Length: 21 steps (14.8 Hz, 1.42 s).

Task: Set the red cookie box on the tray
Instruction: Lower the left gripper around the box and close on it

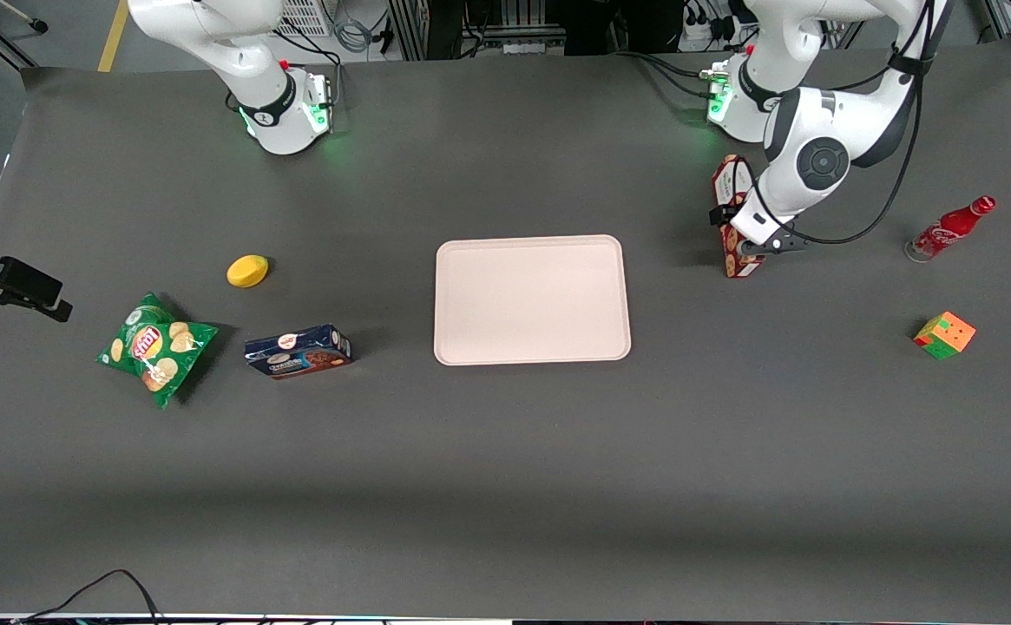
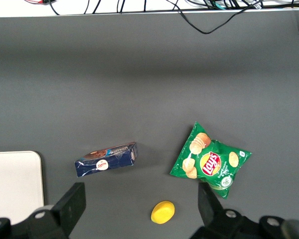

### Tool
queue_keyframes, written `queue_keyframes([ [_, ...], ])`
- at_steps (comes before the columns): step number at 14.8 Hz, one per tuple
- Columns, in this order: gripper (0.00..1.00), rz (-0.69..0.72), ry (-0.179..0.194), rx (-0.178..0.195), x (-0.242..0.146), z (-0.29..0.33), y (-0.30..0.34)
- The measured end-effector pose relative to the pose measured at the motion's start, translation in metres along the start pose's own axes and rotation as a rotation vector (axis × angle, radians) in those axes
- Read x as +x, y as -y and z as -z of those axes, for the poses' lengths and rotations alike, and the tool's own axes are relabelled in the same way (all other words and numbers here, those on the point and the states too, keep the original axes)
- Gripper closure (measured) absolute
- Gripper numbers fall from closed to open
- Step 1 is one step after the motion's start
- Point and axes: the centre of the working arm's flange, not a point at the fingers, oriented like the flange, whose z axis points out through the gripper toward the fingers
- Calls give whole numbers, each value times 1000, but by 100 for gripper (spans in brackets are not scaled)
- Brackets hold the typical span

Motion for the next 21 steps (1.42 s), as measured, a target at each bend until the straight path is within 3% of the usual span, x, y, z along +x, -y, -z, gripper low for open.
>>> queue_keyframes([
  [4,4,-2,4,2,-1,-2,0],
  [5,10,-4,3,2,-1,-2,-1],
  [9,57,19,-7,-13,-2,-1,-6],
  [11,72,48,-11,-11,-4,0,-13],
  [16,73,97,-56,-13,0,18,-45],
  [21,78,116,-79,-40,36,97,-54],
])
